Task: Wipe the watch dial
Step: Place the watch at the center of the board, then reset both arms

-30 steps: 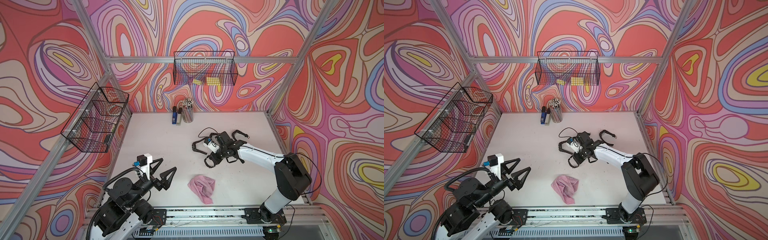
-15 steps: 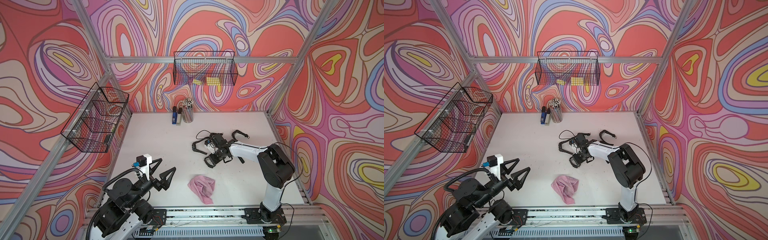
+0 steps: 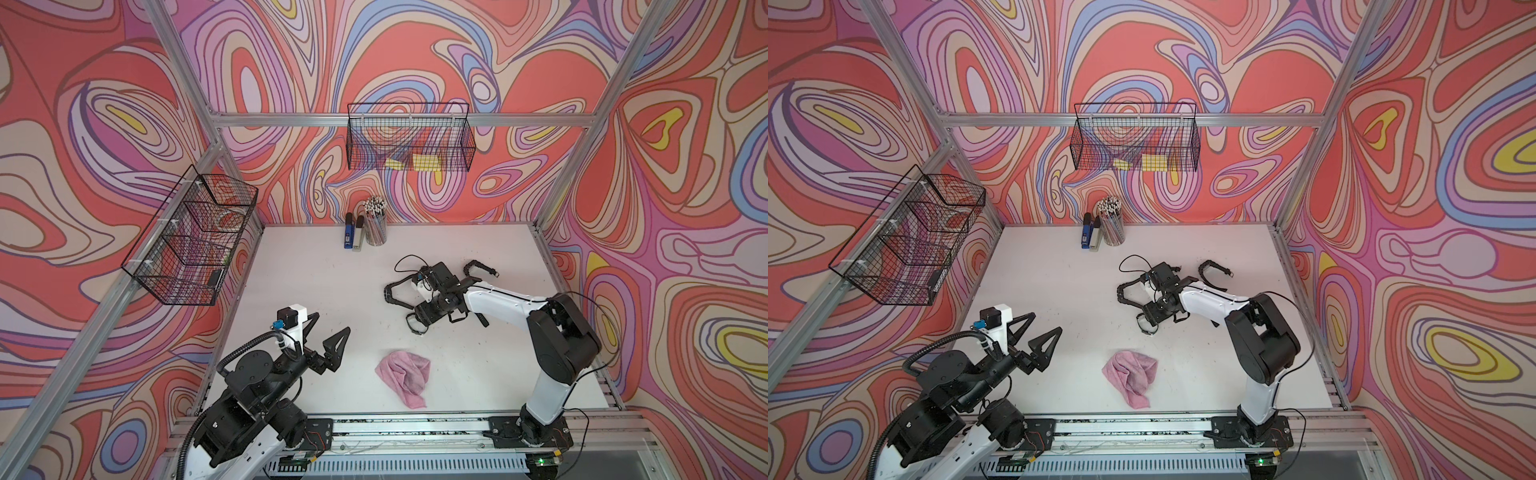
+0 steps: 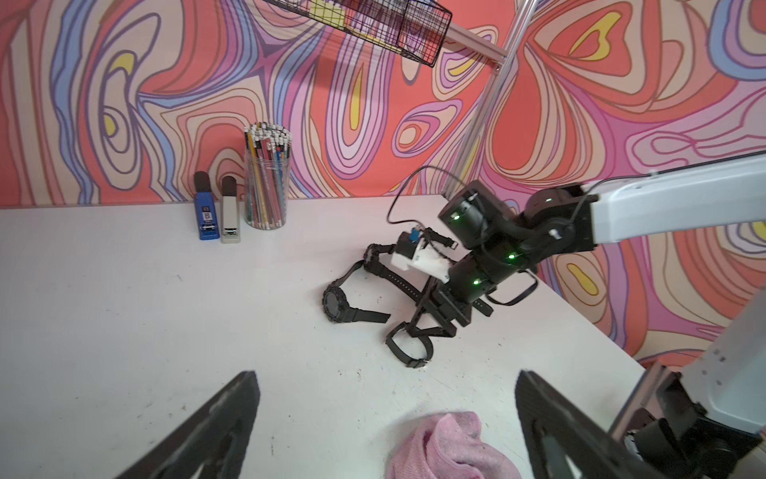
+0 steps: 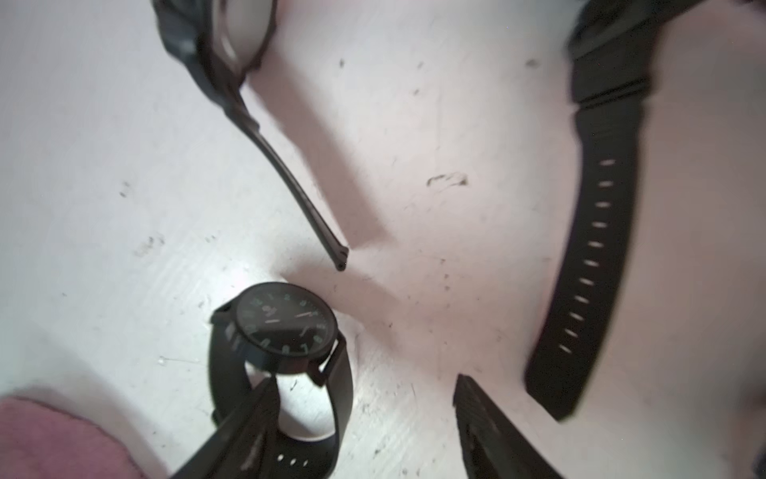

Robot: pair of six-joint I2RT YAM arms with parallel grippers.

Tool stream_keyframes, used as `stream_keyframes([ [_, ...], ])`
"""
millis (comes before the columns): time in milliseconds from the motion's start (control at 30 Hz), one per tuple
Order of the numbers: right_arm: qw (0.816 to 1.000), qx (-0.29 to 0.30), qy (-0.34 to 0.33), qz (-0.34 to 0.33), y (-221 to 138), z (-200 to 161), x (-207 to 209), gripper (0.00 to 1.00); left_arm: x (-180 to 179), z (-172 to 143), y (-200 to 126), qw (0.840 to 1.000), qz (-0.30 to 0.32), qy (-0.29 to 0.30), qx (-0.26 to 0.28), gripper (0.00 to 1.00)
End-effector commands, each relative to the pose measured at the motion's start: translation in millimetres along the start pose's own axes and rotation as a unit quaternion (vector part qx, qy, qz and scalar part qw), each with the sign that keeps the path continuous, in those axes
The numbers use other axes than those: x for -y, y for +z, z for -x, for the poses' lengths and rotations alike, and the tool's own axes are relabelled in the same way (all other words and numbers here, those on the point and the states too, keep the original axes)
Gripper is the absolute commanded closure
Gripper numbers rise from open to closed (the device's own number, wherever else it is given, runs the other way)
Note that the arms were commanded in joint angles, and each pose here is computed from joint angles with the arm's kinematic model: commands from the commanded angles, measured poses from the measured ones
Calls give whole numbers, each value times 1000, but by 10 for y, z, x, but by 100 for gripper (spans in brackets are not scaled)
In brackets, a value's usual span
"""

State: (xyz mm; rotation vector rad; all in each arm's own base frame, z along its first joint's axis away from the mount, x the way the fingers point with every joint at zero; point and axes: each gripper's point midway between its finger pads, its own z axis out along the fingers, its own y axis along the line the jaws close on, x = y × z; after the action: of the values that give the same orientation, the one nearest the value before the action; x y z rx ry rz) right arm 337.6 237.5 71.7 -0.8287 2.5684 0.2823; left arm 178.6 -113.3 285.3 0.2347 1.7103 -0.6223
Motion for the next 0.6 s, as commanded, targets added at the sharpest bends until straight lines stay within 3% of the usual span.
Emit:
stream_keyframes([
  [0,997,66,-1,-39,-481,274,132,20,-229,30,145,997,68,44,17,1],
  [133,988,139,18,-71,-910,445,316,3,-459,-4,365,986,136,100,20,1],
  [333,937,304,90,-145,-1571,465,900,2,-847,-14,660,943,255,208,53,1],
  [467,908,343,151,-186,-1575,146,1384,2,-1263,-280,795,917,322,233,24,1],
  [567,898,332,185,-222,-1418,-81,1717,2,-1751,-512,738,906,377,189,29,1],
])
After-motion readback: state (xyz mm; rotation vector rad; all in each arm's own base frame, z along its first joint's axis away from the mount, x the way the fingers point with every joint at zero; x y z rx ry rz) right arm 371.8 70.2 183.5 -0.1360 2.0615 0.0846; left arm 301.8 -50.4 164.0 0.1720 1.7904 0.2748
